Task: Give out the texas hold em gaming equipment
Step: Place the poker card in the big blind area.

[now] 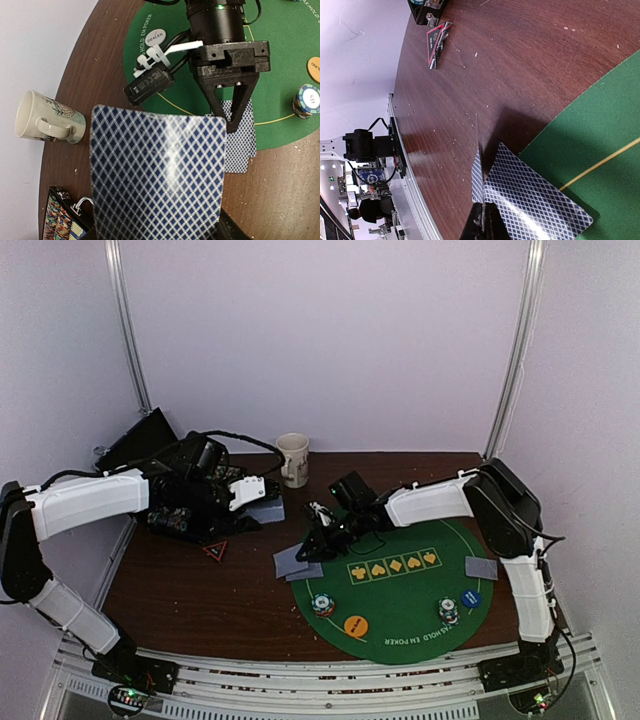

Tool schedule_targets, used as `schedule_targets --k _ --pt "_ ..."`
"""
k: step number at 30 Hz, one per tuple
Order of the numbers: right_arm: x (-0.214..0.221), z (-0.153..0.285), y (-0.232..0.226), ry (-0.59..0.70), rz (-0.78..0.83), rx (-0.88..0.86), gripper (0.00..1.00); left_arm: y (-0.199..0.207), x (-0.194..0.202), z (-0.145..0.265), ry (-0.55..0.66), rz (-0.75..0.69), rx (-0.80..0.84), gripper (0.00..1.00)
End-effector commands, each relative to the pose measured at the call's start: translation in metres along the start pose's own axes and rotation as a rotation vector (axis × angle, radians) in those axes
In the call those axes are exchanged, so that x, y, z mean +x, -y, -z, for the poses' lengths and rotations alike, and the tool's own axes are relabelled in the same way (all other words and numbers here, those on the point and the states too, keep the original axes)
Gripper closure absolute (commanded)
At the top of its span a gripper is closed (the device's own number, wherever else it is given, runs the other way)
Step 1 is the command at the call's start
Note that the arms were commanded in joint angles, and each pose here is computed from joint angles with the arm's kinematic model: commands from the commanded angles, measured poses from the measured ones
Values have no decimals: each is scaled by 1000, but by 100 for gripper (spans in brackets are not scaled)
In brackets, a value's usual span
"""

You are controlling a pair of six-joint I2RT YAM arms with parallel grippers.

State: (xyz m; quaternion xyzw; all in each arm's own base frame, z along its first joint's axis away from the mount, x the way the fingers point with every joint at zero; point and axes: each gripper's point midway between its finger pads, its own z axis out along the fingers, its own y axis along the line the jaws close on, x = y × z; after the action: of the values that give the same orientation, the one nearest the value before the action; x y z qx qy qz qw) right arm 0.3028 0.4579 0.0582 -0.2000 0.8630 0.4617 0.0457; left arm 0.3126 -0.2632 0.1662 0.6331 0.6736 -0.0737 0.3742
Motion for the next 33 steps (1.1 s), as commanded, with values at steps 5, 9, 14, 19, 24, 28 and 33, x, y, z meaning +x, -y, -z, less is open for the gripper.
schedule_targets --k 5,9,14,19,24,28,33 --pt "7 -6 6 -42 -5 26 100 -7 -10 0 30 -7 -27 47" --pt "7 -8 10 -63 -8 53 100 -7 -9 0 28 -7 -26 47" --pt "4 -3 12 -46 9 104 97 -7 -9 0 27 -6 -27 47" --pt "5 0 12 -37 23 142 88 -7 -8 -1 26 -8 -26 47" --pt "0 7 13 -18 41 197 80 -7 -9 0 26 -9 -28 47" --pt "-4 17 14 -10 72 262 72 -7 -8 1 25 -9 -32 47" --pt "-15 39 1 9 146 322 68 -8 -10 2 31 -11 -32 47"
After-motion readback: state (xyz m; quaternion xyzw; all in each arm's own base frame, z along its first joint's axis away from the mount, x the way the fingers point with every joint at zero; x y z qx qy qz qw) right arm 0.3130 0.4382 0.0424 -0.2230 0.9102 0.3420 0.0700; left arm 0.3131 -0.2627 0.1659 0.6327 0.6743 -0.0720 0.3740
